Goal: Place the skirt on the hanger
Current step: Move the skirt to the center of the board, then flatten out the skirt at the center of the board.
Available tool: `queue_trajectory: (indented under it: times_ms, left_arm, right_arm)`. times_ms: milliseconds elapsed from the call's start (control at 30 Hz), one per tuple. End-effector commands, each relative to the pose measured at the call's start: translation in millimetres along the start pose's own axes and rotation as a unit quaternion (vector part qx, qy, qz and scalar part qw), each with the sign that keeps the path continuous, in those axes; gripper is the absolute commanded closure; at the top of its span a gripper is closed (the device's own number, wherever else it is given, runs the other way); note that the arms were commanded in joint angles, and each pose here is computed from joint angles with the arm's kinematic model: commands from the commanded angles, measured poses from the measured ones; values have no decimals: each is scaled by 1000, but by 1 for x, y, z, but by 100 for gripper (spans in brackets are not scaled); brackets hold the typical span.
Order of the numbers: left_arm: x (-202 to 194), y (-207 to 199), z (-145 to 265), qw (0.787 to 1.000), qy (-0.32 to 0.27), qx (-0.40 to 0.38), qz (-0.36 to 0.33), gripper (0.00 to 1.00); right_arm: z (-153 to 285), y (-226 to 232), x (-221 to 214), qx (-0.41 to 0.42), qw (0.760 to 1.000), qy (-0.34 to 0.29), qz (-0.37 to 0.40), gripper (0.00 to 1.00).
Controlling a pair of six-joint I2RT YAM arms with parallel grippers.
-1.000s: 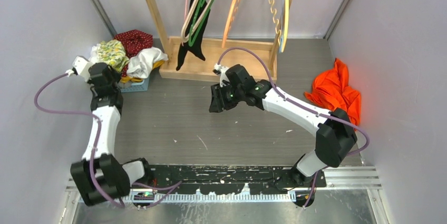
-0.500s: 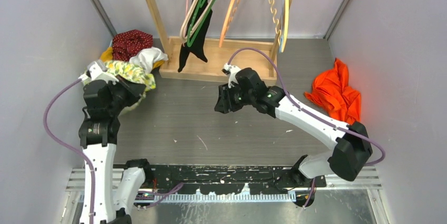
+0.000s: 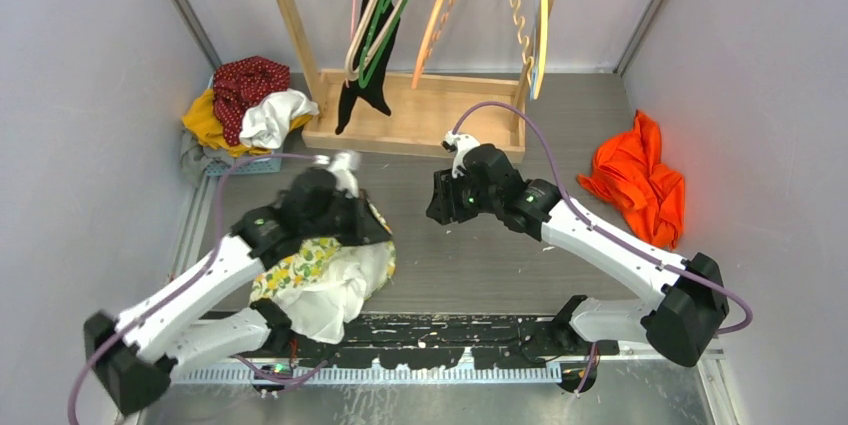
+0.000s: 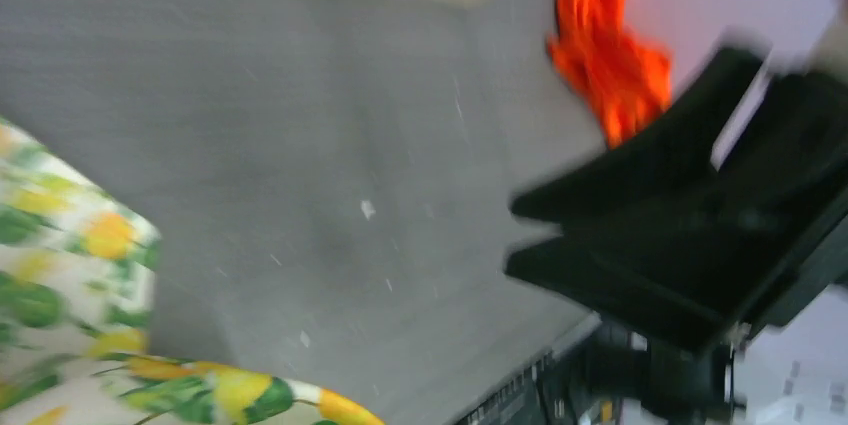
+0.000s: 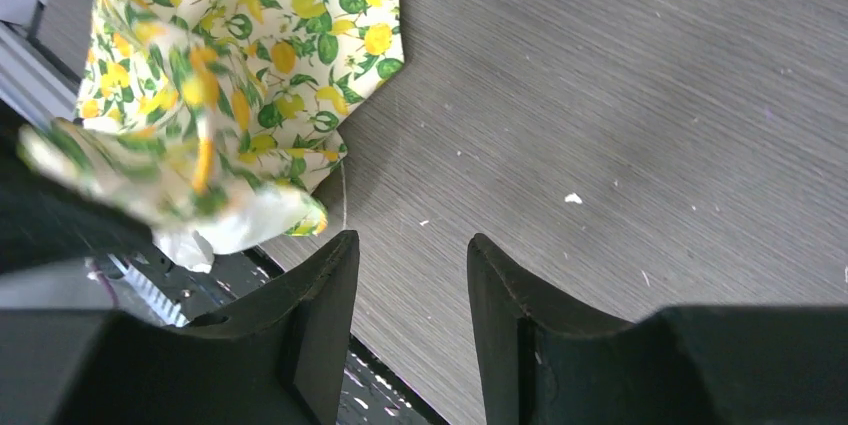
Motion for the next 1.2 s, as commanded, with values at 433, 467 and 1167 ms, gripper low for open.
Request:
queue_trajectory:
  times_ms: [433, 467, 1167]
  left_arm:
    - [-52, -94, -58, 982, 89, -86, -146, 60]
    - [-49, -90, -46, 984, 75, -75, -143, 55]
    - [-37, 63, -13, 948, -94, 303, -28, 27]
  right_arm:
    - [25, -31, 1, -77, 996, -18, -33, 45]
    - [21, -29, 3, -61, 998, -13, -32, 45]
    - [-172, 32, 47, 135, 987, 81, -33, 29]
Point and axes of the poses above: each gripper's point midway between its finger pads, its own z axis back along the fingers, its own y axis along the line the jaws close on, x = y × z, the point moved 10 cm from there along z, back along the fingers, and after that the axes turned 1 degree about z, right-handed, at the moved point
